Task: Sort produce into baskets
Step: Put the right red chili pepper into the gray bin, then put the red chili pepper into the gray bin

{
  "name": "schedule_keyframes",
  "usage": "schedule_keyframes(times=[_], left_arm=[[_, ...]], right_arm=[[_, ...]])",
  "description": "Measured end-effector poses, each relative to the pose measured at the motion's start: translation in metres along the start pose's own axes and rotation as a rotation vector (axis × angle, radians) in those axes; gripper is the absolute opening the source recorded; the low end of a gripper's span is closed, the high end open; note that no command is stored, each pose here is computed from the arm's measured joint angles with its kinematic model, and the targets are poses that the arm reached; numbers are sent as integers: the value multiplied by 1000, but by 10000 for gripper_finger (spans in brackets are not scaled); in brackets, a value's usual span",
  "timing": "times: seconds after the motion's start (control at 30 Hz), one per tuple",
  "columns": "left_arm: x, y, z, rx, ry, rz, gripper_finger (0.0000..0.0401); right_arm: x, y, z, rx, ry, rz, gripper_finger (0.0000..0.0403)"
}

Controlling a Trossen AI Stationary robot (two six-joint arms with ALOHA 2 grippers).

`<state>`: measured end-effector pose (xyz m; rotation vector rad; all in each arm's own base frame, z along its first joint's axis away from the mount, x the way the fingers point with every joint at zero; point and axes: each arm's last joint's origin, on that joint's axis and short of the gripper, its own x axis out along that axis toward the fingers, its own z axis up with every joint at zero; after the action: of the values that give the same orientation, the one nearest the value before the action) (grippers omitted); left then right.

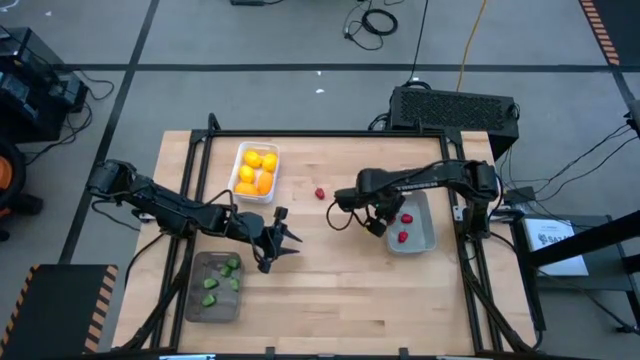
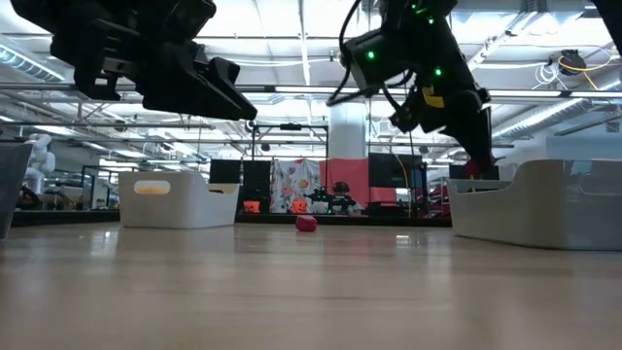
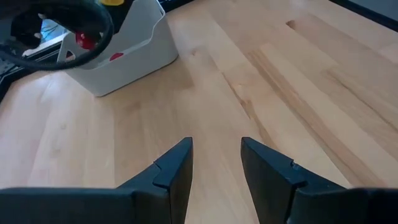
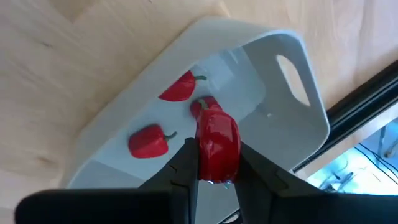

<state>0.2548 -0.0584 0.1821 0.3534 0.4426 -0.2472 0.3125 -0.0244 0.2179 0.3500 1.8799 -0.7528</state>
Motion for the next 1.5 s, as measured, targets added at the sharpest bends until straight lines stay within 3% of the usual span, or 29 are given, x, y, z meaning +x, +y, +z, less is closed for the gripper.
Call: schedule_keyframes(times=[0.43, 0.63, 0.8, 0.97, 1.17, 1.23, 1.33, 1.5], left_arm=[[0, 0, -1, -3, 9, -2, 144], [0, -1, -4, -1, 38, -11, 144], [0, -2, -6, 2, 62, -18, 144], [-1, 0, -14, 1, 145, -17, 144], [-3, 8, -29, -31, 276, 2, 144], [-5, 8, -32, -39, 320, 24, 144], [-10, 8, -36, -46, 390, 60, 144], [-24, 10, -34, -68, 428, 91, 144]], right_arm=[[8, -11, 7, -10, 43, 17, 164], [4, -13, 3, -20, 29, 27, 172], [-9, -18, -2, 46, -24, 61, 163], [-27, -11, 10, 124, -231, 210, 157], [-52, 20, 53, 225, -772, 393, 157], [-56, 32, 67, 226, -888, 443, 157], [-53, 46, 84, 254, -974, 508, 157], [-25, 62, 104, 310, -940, 442, 157]])
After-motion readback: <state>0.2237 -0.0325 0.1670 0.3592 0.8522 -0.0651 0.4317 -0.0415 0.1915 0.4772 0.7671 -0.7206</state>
